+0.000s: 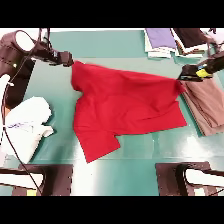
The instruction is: Fold the shirts.
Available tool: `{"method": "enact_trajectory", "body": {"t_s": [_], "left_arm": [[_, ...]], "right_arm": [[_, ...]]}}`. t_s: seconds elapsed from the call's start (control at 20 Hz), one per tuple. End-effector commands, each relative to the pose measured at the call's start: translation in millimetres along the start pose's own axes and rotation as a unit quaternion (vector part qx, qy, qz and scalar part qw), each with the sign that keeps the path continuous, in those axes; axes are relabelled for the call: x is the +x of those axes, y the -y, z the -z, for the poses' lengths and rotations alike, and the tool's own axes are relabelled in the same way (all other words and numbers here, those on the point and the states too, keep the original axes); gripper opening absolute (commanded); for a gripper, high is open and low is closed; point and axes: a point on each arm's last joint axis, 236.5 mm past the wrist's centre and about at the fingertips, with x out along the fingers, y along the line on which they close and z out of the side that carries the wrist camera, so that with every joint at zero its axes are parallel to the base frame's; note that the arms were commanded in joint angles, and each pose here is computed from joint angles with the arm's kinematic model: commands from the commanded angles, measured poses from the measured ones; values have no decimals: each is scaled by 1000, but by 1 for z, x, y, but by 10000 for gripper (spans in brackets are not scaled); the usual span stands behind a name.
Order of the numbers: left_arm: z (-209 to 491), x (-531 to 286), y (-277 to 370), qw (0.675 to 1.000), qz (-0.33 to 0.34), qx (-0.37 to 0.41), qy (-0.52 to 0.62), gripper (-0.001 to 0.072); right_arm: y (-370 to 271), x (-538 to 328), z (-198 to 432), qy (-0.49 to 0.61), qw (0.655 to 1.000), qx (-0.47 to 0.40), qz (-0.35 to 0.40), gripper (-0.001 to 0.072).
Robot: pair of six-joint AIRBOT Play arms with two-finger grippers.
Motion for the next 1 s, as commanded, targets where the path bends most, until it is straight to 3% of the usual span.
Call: {"method": "enact_trajectory", "body": {"t_s": [0.0,0.2,0.35,0.6,0.8,0.95], "left_arm": [[30,13,-35,996,-7,-58,-62,487],[95,-29,-57,984,-10,-66,-166,487],[162,-33,-52,979,-12,-92,-183,487],[273,-14,-5,954,65,-192,-219,487],[304,6,19,946,97,-224,-215,487],[303,16,40,953,104,-205,-199,487]], "right_arm": [[-6,35,-9,-25,1000,3,-16,413],[-32,17,3,-9,997,-12,-74,410],[-43,6,42,-7,996,-9,-88,410],[-49,-11,74,30,995,-7,-91,409],[-53,-25,81,55,994,-12,-90,409],[-55,-34,79,70,993,-16,-89,409]]}}
